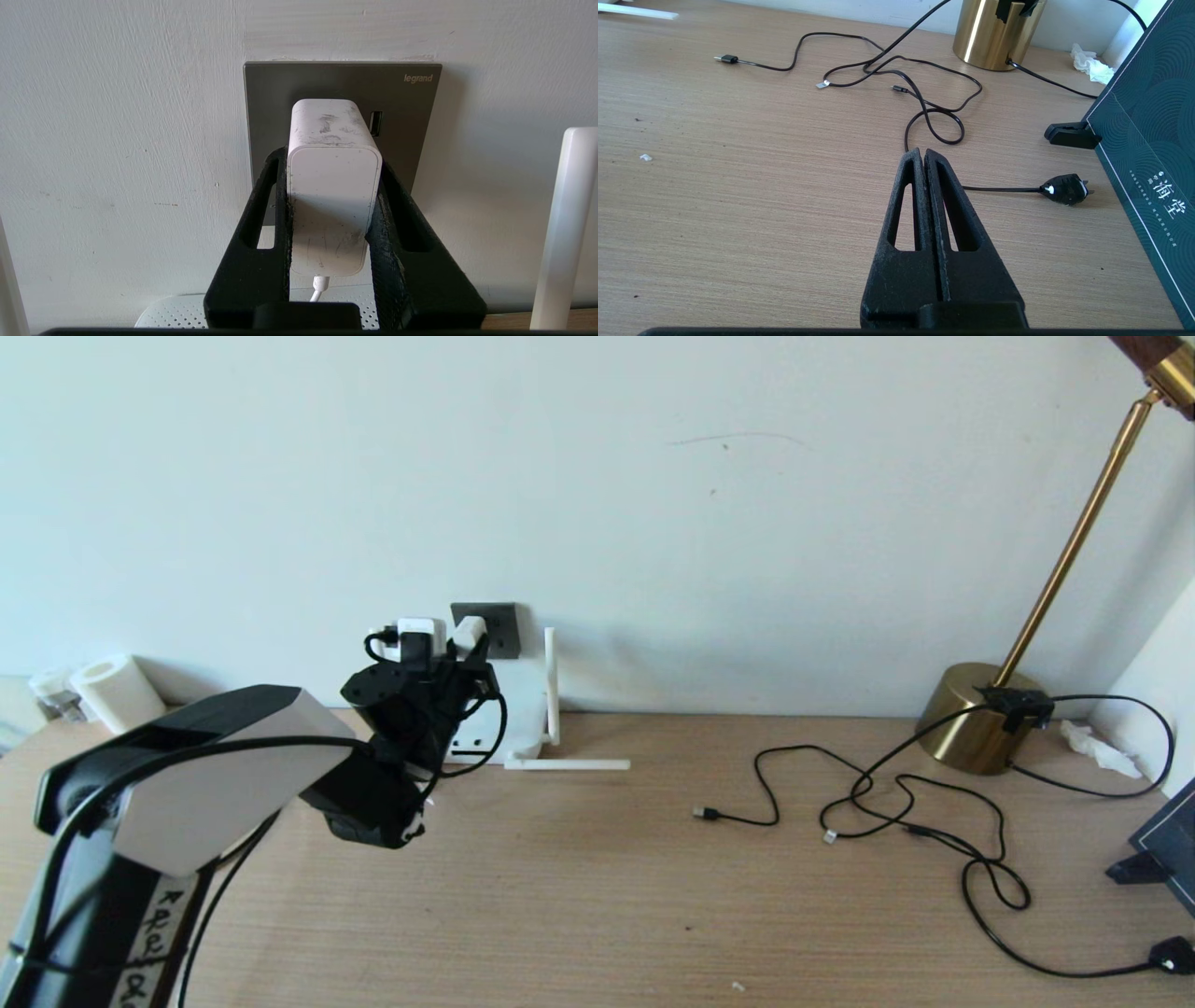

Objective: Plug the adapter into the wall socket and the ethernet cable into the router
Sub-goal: Plug plug into socket

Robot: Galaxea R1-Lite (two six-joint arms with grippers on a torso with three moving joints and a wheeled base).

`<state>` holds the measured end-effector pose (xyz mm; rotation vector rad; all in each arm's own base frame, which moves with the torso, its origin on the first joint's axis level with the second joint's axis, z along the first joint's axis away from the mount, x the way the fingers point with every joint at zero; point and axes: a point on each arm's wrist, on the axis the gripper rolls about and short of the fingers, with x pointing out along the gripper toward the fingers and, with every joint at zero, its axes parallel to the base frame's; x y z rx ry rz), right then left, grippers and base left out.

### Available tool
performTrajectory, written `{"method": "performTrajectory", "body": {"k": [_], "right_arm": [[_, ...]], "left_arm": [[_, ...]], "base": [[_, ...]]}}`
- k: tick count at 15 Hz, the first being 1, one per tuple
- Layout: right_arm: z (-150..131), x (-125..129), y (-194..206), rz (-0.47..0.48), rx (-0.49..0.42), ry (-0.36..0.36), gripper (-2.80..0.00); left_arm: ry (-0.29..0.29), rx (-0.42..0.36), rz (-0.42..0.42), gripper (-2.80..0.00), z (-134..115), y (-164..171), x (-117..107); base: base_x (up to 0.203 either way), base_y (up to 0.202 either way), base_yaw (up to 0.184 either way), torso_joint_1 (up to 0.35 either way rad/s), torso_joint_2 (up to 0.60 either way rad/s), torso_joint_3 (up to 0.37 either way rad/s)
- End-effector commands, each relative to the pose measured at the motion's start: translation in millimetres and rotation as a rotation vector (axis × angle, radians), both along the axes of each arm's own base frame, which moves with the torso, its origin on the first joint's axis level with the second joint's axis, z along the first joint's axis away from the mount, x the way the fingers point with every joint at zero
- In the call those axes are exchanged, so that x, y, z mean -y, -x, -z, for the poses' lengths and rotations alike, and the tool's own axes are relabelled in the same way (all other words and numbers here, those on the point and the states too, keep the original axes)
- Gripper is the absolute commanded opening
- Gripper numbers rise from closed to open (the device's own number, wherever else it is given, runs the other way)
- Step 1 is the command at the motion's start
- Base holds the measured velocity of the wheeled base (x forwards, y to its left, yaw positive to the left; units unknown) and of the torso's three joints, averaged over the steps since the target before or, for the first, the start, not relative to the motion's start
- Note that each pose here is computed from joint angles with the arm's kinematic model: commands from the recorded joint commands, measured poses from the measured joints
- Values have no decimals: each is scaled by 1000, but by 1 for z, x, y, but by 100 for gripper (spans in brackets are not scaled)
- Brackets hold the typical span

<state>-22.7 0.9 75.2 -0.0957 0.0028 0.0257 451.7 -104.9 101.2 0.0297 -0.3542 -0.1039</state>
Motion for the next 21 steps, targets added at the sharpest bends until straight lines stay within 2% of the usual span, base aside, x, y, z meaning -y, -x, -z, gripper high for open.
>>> {"method": "performTrajectory", "body": {"k": [1,21], "right_arm": [[0,0,0,-1,-1,1,-280],[0,0,0,-1,-1,1,-280]], "left_arm": [[0,2,-2,-280,2,0,0],[7,27,-1,-280,-3,-10,2]], "base": [[0,0,0,0,0,0],[0,0,0,0,0,0]]}}
